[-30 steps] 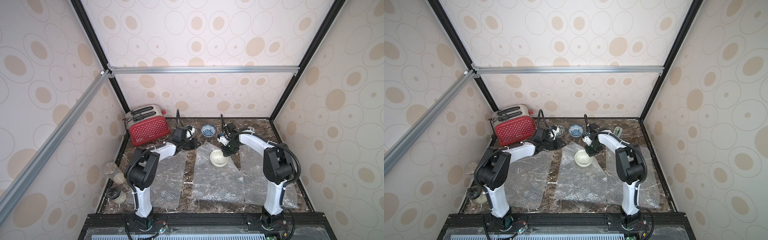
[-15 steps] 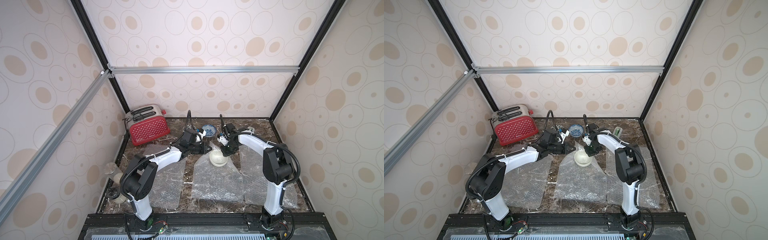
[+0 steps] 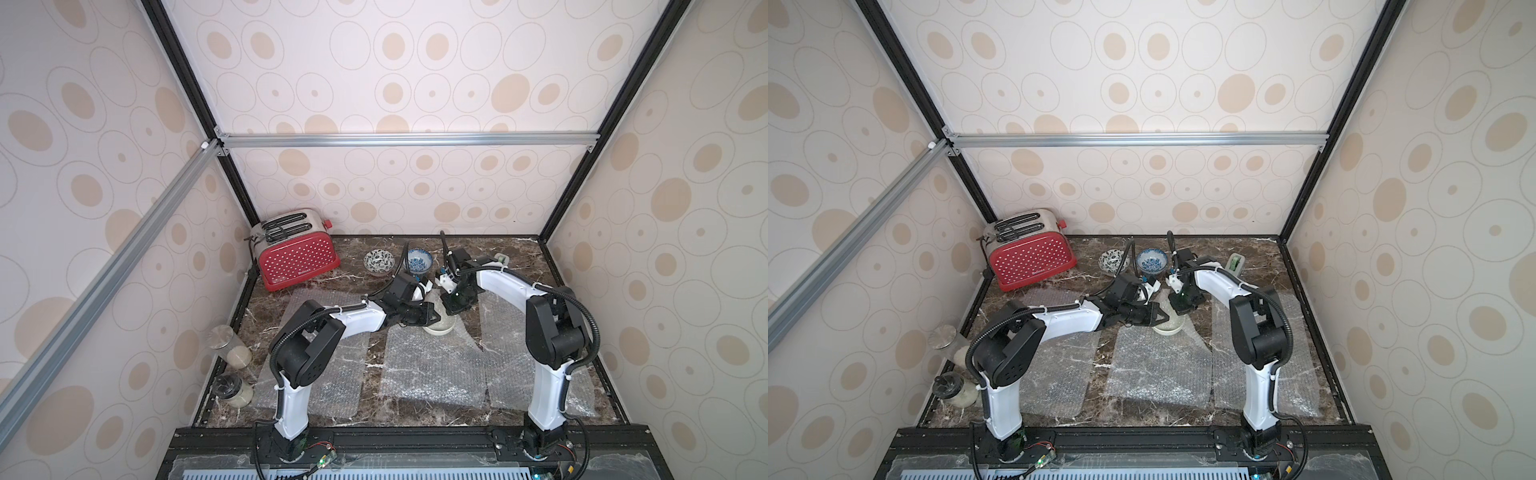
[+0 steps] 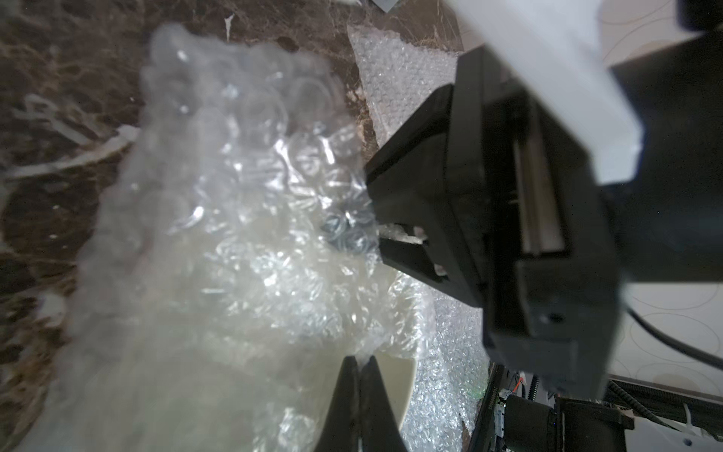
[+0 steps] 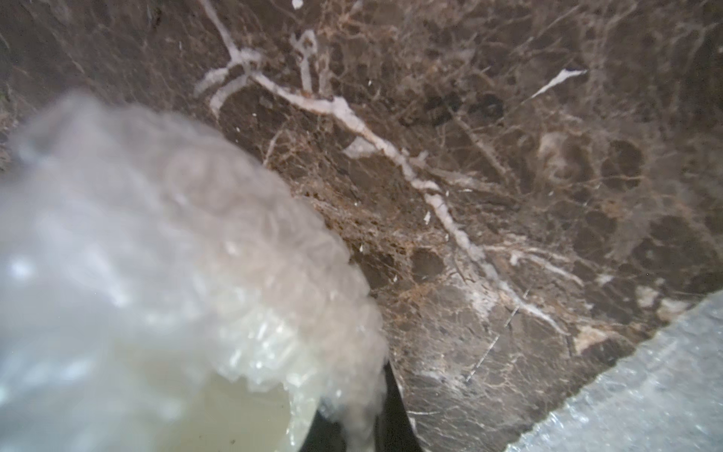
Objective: Wrap bowls in bubble wrap
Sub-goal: Wrap the bowl in bubble wrap.
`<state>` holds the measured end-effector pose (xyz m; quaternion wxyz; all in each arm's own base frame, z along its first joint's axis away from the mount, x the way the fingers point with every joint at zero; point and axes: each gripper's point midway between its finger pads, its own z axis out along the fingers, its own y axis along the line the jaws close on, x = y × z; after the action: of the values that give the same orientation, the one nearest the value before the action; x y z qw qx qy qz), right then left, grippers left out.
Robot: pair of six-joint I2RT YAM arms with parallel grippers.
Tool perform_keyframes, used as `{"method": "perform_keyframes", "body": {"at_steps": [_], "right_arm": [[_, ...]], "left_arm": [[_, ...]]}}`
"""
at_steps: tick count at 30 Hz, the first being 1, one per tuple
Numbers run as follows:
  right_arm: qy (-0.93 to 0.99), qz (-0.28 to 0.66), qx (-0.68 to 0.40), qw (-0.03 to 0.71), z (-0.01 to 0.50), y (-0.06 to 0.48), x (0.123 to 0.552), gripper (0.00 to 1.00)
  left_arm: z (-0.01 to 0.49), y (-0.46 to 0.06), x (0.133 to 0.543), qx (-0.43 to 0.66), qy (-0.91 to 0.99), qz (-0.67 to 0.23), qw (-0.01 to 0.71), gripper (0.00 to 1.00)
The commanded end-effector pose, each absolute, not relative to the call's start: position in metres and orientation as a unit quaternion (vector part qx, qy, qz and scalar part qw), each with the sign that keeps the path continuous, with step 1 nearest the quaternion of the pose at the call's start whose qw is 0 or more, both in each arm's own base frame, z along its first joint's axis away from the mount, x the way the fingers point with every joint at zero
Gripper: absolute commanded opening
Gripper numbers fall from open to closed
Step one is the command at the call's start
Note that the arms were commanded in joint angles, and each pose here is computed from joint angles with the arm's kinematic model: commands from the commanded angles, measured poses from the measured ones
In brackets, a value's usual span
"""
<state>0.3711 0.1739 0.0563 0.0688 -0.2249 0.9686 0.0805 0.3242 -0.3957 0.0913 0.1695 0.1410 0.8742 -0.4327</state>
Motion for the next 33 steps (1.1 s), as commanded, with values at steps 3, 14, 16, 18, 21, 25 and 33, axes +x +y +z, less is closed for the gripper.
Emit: {"method": "perform_keyframes", "body": {"at_steps": [3,14,16,18,21,25,33], "right_arm": [[0.968,0.104,-0.217,0.077,0.058,0.182,0.371,0.01],[0.966,0.148,-0.198,0.077,0.064,0.185,0.37,0.04],[0.964,0.162,-0.194,0.079,0.07,0.185,0.37,0.07],[0.962,0.176,-0.191,0.081,0.076,0.185,0.369,0.12],[0.961,0.191,-0.18,0.088,0.084,0.18,0.368,0.21],[0.957,0.215,-0.173,0.087,0.09,0.178,0.364,0.28],[0.948,0.266,-0.141,0.098,0.103,0.166,0.364,0.33]], "left_arm": [[0.077,-0.401,0.323,0.152,0.888,-0.407,0.153,0.02],[0.044,-0.39,0.321,0.158,0.916,-0.348,0.122,0.07],[0.041,-0.389,0.32,0.159,0.918,-0.344,0.118,0.07],[0.04,-0.388,0.32,0.157,0.919,-0.341,0.119,0.07],[0.039,-0.387,0.321,0.156,0.92,-0.34,0.119,0.07],[0.042,-0.388,0.322,0.157,0.919,-0.341,0.121,0.07],[0.054,-0.391,0.325,0.163,0.916,-0.343,0.128,0.08]]}}
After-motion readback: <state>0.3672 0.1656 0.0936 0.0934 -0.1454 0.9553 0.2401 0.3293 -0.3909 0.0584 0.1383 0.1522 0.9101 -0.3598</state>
